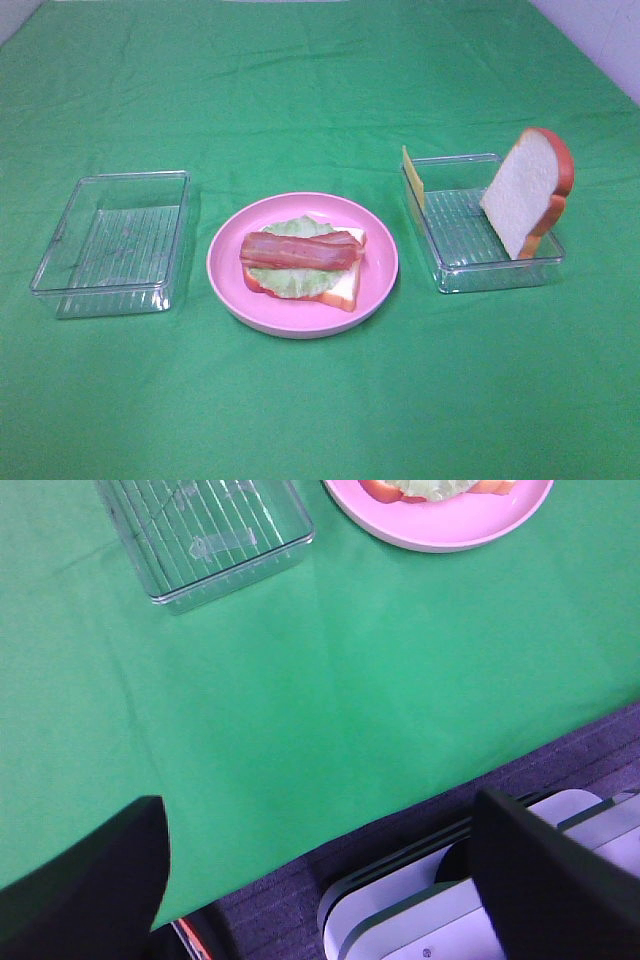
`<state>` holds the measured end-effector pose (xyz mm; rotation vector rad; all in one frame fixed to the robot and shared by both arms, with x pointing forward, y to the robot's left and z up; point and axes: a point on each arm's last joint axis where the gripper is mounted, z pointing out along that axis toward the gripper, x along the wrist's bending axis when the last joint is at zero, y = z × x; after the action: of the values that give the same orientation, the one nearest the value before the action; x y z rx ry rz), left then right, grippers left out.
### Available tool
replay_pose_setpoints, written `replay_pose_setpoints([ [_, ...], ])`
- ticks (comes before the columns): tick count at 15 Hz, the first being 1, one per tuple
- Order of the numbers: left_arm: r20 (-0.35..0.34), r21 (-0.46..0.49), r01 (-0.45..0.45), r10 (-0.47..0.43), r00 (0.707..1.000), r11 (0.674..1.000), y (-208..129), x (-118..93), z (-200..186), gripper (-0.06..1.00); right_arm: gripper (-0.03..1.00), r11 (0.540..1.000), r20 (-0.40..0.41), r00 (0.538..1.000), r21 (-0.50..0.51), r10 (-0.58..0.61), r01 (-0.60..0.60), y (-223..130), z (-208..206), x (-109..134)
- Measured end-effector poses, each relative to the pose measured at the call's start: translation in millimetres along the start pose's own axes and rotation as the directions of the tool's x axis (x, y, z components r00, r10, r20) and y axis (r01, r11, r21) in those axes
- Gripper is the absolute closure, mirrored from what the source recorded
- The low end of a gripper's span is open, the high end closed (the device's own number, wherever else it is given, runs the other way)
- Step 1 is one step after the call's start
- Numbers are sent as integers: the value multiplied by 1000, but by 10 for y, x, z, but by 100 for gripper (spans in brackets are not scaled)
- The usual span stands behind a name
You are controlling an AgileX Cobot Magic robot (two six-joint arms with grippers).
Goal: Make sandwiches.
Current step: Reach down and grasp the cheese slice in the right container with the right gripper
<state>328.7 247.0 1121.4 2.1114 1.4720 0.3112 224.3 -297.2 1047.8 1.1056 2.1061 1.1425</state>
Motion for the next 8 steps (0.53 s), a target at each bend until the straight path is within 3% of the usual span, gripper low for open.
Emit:
replay_pose_setpoints([
  [3, 15, -113, -54, 56, 998, 992, -497, 91, -126, 17, 24, 1000, 0, 1000, 0, 0, 0, 0, 0, 0],
  [4, 19, -202, -90, 95, 995, 975, -775, 143, -155, 17, 24, 1000, 0, 1000, 0, 0, 0, 0, 0, 0],
  [8, 19, -303, -116, 128, 992, 946, -1133, 211, -63, 17, 24, 1000, 0, 1000, 0, 0, 0, 0, 0, 0],
])
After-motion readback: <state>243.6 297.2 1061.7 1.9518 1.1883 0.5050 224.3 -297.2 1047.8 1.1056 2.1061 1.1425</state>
